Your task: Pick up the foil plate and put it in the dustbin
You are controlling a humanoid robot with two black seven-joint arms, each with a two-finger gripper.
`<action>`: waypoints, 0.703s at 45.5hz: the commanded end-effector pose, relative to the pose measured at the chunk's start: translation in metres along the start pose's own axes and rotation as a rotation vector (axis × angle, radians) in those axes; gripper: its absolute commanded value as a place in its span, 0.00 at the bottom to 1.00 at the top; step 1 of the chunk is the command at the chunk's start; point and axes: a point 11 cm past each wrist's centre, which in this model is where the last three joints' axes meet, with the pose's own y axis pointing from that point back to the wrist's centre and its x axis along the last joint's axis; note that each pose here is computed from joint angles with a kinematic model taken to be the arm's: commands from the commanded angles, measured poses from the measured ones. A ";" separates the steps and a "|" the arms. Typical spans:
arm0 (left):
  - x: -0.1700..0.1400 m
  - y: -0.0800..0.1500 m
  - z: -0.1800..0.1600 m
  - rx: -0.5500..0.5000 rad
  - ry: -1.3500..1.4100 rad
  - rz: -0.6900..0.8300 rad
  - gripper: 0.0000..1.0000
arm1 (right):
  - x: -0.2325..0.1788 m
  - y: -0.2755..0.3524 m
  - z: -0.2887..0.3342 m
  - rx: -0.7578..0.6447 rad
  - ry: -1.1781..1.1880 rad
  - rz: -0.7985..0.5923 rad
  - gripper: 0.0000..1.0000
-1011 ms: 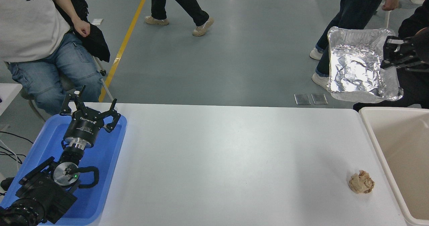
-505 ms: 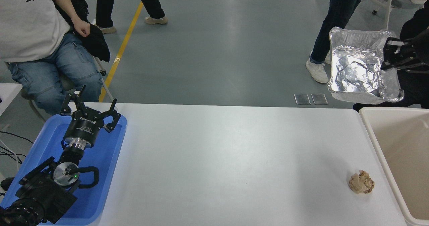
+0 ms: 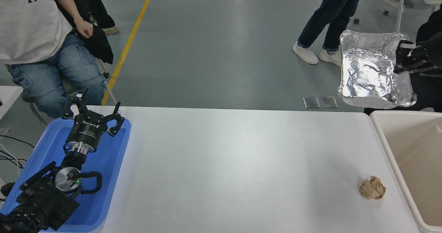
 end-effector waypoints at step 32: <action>0.000 0.000 0.000 0.000 0.000 0.000 1.00 | -0.063 -0.105 0.252 -0.520 -0.220 0.450 0.00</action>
